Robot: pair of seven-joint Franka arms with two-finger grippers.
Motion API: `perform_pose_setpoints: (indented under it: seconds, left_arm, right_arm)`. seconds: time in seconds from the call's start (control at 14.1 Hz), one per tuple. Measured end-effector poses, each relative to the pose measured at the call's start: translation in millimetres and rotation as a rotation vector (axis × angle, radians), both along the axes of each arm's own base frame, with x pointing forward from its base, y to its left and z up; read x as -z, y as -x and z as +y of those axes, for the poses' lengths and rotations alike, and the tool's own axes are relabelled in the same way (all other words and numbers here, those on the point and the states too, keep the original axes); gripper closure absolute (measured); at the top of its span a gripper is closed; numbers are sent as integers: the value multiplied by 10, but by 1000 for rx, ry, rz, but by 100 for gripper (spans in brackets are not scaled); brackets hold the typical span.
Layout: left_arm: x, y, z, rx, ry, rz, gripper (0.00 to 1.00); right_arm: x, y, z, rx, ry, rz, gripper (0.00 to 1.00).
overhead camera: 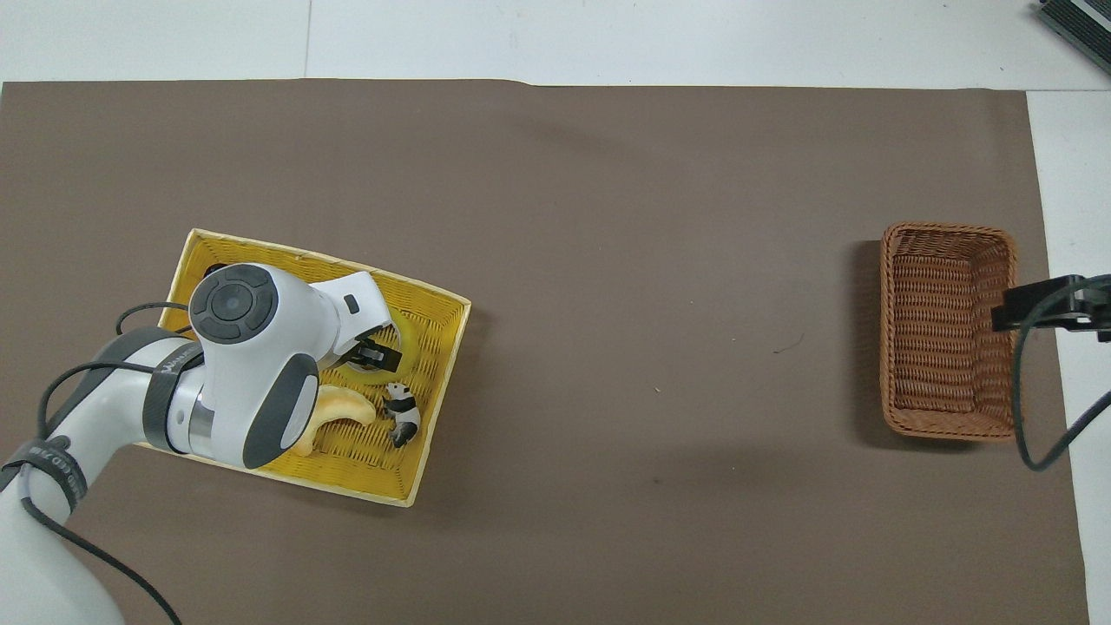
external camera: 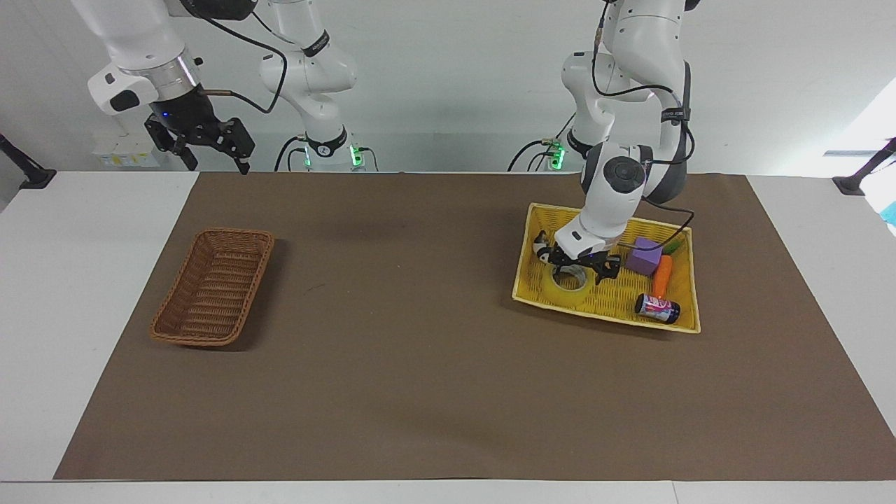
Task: Move tape to another basket
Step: 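Reach the left gripper down into the yellow tray toward the tape roll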
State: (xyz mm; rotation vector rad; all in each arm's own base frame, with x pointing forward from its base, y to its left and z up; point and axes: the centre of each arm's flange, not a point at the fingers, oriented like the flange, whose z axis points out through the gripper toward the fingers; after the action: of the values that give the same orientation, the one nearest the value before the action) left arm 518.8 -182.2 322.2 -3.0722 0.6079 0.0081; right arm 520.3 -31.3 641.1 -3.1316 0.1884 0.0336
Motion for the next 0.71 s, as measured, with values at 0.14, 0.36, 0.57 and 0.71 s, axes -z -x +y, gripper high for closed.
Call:
perform_pose_setpoints:
  seconds: [0.14,0.36,0.57,0.71]
  left_arm:
    - [-14,0,0,1,1,-2,35]
    - [-10,7,6,0,-2,5,71]
    - [-33,23,7,-14,-12,54,77]
    - [-127,2,10,-20,-26,100,77]
  right_arm:
    - [1,0,0,0,0,0,0]
    - [1,0,0,0,0,0,0]
    - [4,0,0,0,0,1,0]
    - [6,0,0,0,0,1,0]
